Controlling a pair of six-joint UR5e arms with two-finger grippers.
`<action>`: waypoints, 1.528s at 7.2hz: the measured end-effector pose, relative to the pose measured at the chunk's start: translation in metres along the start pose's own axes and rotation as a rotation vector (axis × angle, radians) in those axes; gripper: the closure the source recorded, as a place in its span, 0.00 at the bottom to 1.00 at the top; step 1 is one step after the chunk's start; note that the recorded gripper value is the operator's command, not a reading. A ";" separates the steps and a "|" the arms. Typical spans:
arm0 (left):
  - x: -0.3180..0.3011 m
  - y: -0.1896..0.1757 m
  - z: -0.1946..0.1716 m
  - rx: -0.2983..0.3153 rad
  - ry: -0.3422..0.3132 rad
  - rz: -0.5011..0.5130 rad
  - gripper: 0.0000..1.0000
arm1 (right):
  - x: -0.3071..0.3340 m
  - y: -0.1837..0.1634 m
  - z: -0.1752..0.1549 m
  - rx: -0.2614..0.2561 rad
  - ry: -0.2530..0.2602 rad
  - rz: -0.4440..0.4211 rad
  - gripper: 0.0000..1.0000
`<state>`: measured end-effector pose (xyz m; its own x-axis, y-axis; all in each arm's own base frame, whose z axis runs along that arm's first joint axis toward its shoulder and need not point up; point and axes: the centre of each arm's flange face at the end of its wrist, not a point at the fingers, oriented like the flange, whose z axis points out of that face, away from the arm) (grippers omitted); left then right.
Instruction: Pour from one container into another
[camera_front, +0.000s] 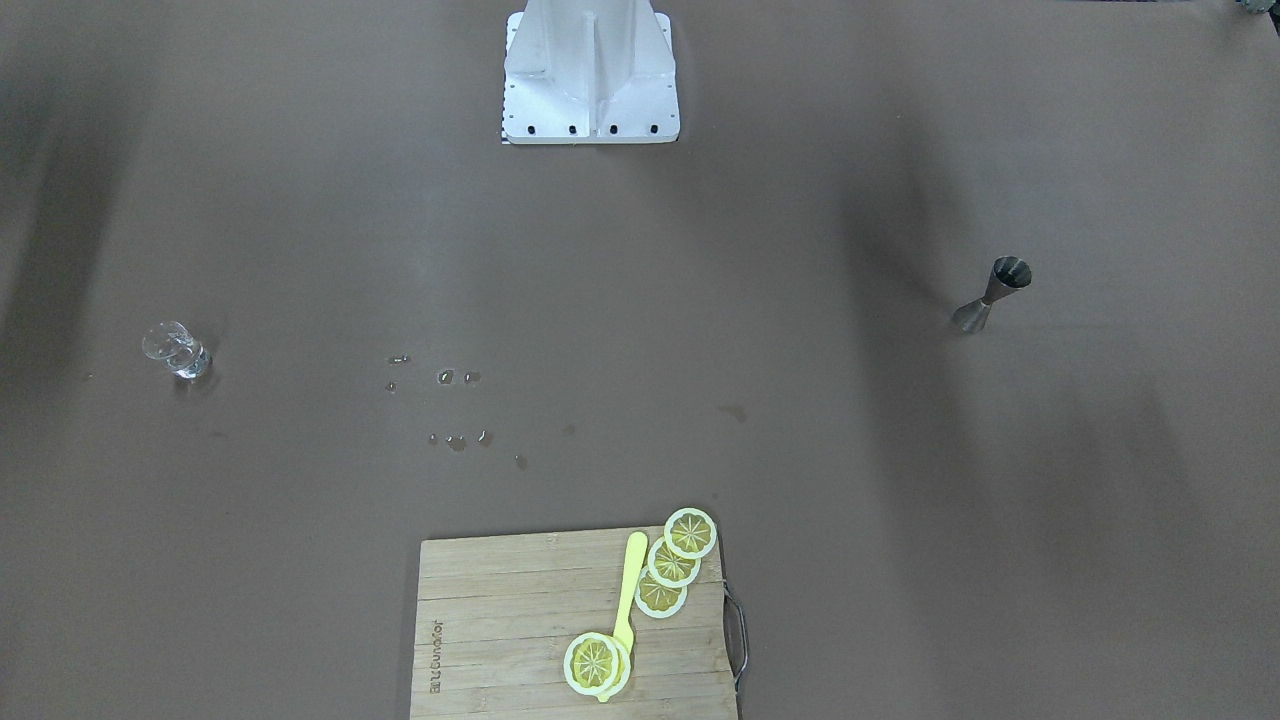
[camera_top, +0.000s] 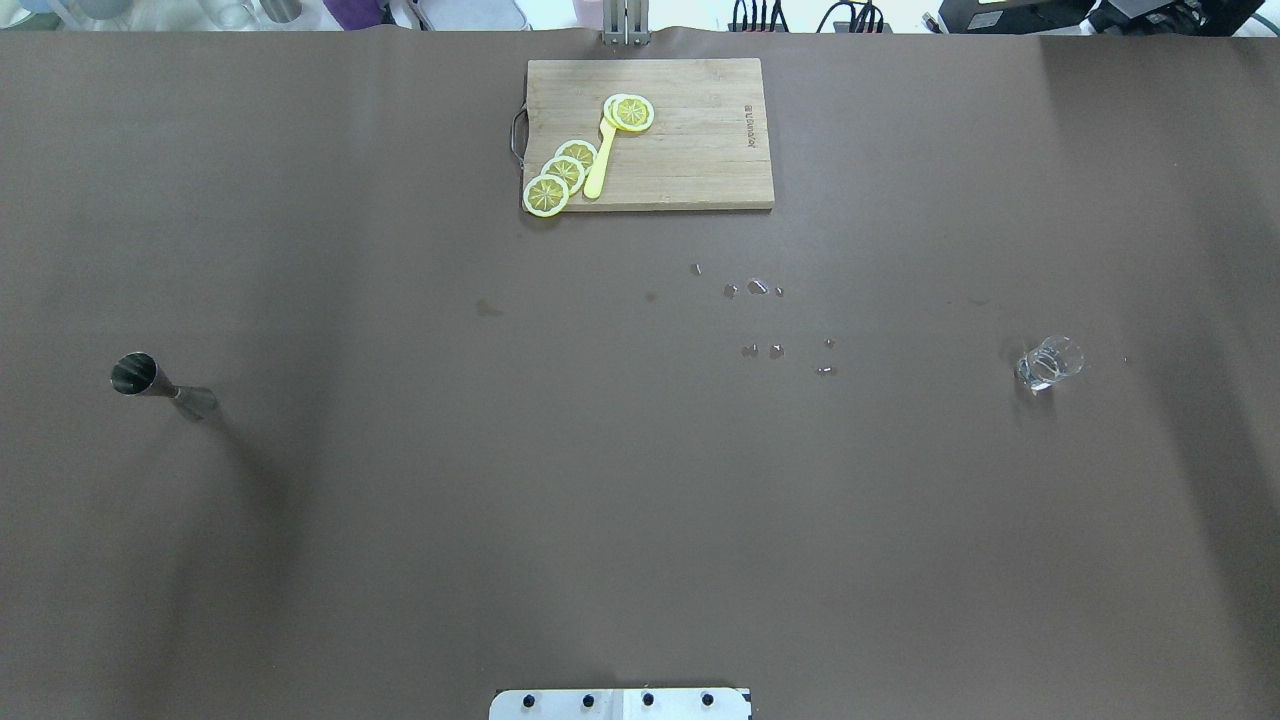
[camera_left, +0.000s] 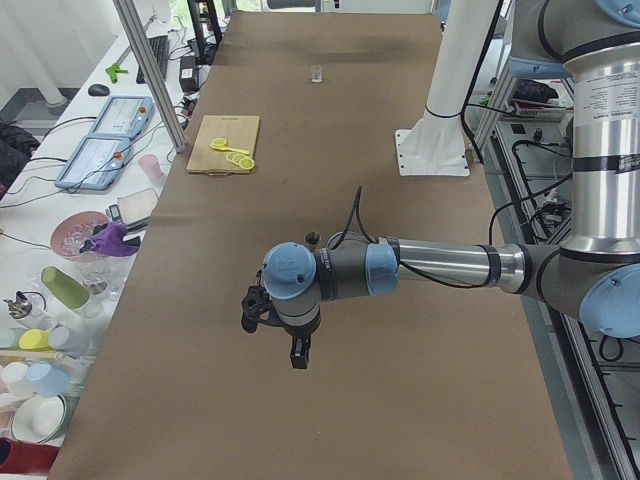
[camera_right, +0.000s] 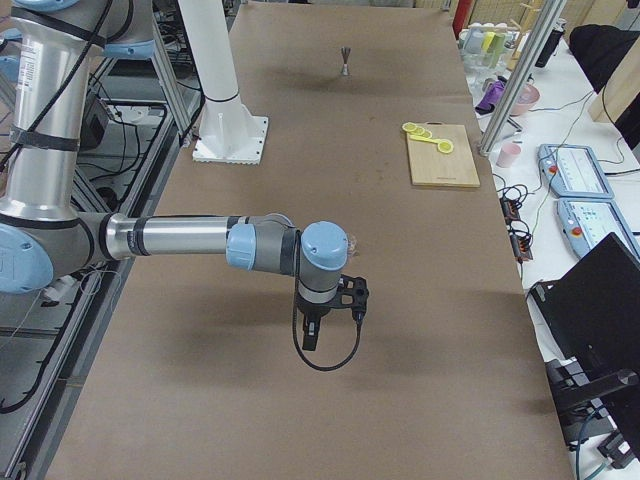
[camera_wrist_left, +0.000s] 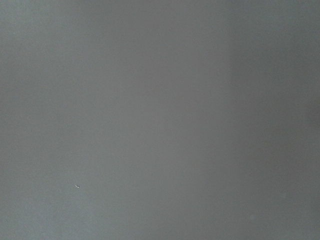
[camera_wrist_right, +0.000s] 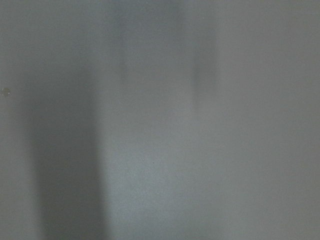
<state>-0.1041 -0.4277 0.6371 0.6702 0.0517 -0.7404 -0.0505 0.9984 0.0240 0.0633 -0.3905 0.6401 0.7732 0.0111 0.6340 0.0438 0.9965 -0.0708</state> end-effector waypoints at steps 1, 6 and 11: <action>0.002 0.000 -0.001 0.003 0.000 0.003 0.01 | 0.000 0.000 0.000 0.002 -0.001 -0.001 0.00; 0.005 -0.002 -0.005 0.022 -0.004 0.022 0.01 | -0.003 -0.001 -0.003 0.008 -0.002 -0.006 0.00; 0.007 -0.001 -0.006 0.043 -0.009 0.046 0.01 | -0.005 -0.001 -0.006 0.013 -0.004 -0.011 0.00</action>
<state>-0.1041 -0.4288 0.6280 0.6741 0.0979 -0.7321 -0.0497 0.9949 0.0873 0.0630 -0.3923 0.6327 0.7704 0.0007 0.6375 0.0436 0.9976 -0.0538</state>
